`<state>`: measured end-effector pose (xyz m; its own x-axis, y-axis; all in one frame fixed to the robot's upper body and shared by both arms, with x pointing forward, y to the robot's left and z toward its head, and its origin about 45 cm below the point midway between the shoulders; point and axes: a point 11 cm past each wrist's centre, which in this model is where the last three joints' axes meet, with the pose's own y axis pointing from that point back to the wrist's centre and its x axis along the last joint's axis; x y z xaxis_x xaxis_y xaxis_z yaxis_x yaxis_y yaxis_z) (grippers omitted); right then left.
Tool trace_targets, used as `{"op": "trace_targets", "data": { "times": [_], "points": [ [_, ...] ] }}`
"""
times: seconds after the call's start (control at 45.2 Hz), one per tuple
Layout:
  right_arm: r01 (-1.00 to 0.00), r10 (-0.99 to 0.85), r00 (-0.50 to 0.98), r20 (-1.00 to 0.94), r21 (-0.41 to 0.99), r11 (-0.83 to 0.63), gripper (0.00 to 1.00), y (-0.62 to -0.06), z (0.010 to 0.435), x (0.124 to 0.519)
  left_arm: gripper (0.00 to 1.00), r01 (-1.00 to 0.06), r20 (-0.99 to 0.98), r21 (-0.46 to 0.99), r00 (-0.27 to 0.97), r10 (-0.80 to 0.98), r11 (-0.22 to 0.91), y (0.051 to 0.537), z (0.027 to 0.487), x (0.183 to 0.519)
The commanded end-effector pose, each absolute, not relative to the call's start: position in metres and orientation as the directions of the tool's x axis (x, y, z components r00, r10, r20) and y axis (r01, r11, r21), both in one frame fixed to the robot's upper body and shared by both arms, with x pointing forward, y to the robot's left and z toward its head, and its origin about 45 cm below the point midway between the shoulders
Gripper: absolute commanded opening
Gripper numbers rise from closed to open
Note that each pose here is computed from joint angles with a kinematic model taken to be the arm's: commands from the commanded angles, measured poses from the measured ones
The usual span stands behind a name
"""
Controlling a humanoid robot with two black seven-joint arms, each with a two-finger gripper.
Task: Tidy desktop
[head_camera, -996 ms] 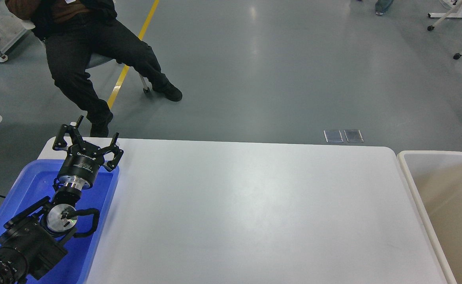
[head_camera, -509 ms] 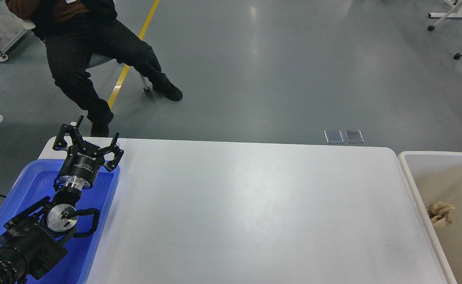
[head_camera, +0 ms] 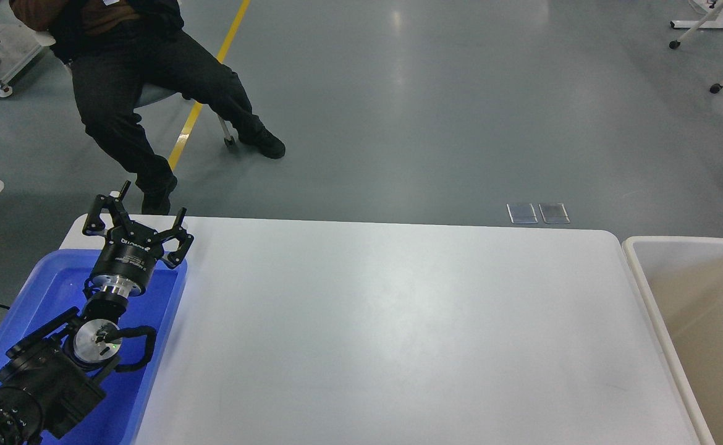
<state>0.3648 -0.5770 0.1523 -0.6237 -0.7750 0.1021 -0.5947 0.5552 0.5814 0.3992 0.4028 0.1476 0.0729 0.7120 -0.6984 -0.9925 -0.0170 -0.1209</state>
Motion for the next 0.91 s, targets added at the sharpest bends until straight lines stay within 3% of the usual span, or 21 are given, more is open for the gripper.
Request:
{"op": "trace_targets", "data": {
  "times": [0.0,0.177,0.332,0.398,0.553,0.797,0.885],
  "points": [
    [-0.696,-0.780,-0.620,-0.085,0.517,0.497,1.00,-0.554,0.190,0.409,1.00,-0.993,-0.699,-0.120,0.072,0.711,-0.018,0.403,0.147,0.399],
    [-0.863,-0.724,-0.483,-0.492,0.409,0.297,1.00,-0.498,0.222,0.459,1.00,-0.993,-0.698,-0.121,0.072,0.712,-0.018,0.403,0.147,0.399],
    [-0.985,-0.675,-0.142,-0.724,0.169,0.025,1.00,-0.432,0.253,0.490,1.00,-0.992,-0.698,-0.122,0.073,0.712,-0.018,0.403,0.148,0.399],
    [-0.991,-0.655,-0.024,-0.755,0.103,-0.082,1.00,-0.397,0.255,0.498,1.00,-0.992,-0.698,-0.121,0.073,0.712,-0.016,0.403,0.148,0.399],
    [-0.974,-0.570,0.074,-0.818,0.063,-0.217,1.00,-0.323,0.246,0.507,1.00,-0.992,-0.698,-0.122,0.073,0.712,-0.018,0.403,0.148,0.399],
    [-0.926,-0.476,0.092,-0.875,0.101,-0.364,1.00,-0.221,0.209,0.500,1.00,-0.993,-0.699,-0.120,0.072,0.712,-0.018,0.403,0.147,0.399],
    [-0.915,-0.457,0.050,-0.888,0.142,-0.378,1.00,-0.211,0.180,0.485,1.00,-0.992,-0.698,-0.122,0.073,0.712,-0.018,0.403,0.148,0.399]
  ]
}}
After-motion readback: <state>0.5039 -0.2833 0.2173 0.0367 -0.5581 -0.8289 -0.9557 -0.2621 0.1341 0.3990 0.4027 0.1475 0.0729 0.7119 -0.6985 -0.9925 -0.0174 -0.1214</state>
